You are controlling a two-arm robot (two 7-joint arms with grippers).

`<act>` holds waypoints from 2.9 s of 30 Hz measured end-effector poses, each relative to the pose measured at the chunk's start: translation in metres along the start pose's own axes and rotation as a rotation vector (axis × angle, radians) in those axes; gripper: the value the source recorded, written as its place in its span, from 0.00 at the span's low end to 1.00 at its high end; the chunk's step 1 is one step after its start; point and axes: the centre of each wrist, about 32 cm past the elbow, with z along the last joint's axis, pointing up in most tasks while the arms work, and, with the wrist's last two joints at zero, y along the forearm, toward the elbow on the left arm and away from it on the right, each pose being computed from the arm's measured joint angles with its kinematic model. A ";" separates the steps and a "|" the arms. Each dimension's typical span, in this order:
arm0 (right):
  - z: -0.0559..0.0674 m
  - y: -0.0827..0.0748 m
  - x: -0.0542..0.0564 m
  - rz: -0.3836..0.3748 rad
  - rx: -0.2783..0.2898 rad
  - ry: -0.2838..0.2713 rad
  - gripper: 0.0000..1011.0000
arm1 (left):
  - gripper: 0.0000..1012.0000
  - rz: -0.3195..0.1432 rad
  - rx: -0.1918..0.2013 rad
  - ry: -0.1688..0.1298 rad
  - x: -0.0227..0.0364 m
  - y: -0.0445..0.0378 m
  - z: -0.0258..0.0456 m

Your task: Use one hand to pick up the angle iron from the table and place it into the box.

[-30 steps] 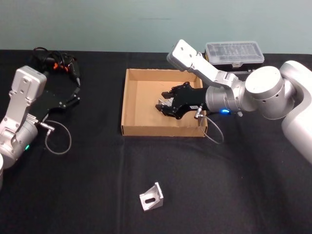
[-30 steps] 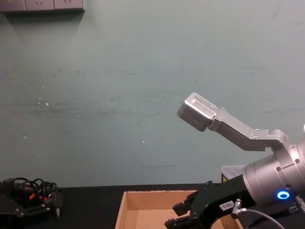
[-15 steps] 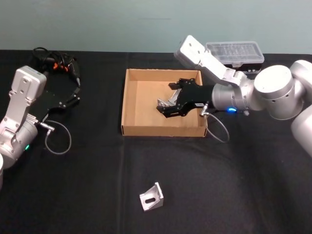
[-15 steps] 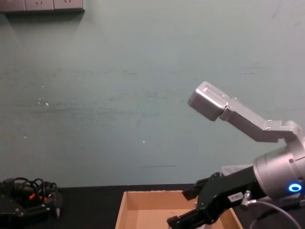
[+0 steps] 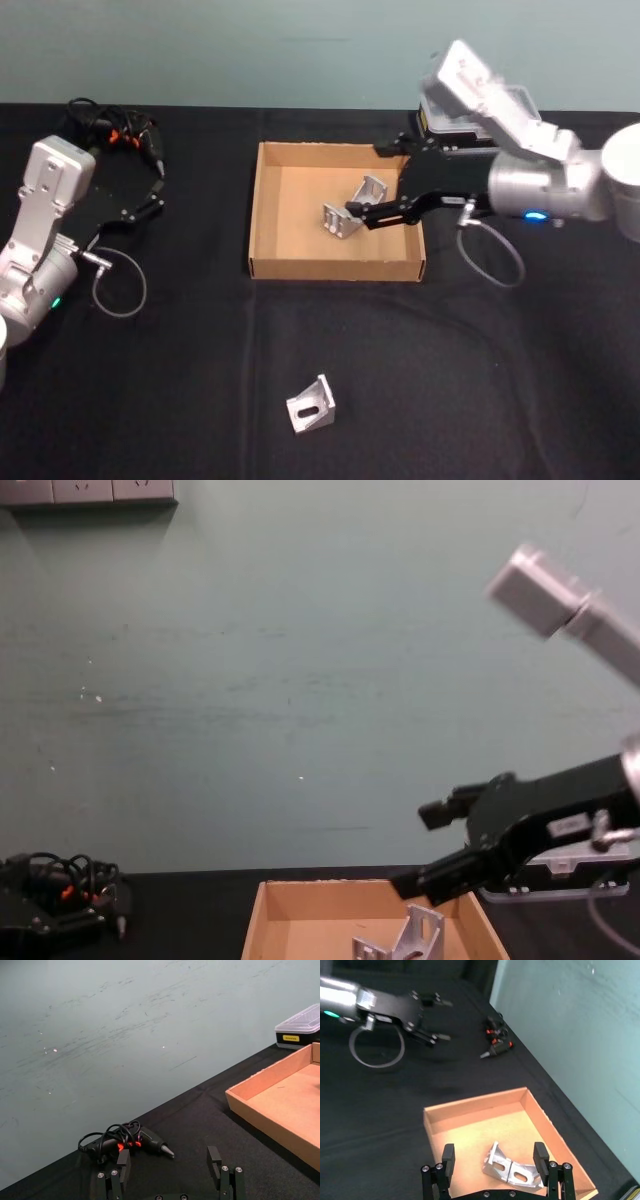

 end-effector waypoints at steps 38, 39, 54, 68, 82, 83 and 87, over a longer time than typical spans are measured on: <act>-0.006 -0.027 -0.057 0.433 0.003 -0.045 0.99 | 0.99 0.000 0.000 0.000 0.0000 0.0000 0.0000; -0.006 -0.026 -0.058 0.438 0.001 -0.047 0.99 | 0.99 0.000 0.000 0.000 0.0000 0.0000 0.0000; -0.009 -0.005 -0.065 0.543 -0.053 -0.102 0.99 | 0.99 0.000 0.000 0.000 0.0000 0.0000 0.0000; -0.016 0.007 -0.067 0.566 -0.081 -0.104 0.99 | 0.99 0.000 0.000 0.000 0.0000 0.0000 0.0000; -0.019 0.018 -0.073 0.595 -0.090 -0.107 0.99 | 0.99 0.000 0.000 0.000 0.0000 0.0000 0.0000; -0.020 0.019 -0.074 0.597 -0.092 -0.107 0.99 | 0.99 0.000 0.000 0.000 0.0000 0.0000 0.0000; -0.022 0.020 -0.075 0.601 -0.097 -0.104 0.99 | 0.99 0.000 0.000 0.000 0.0000 0.0000 0.0000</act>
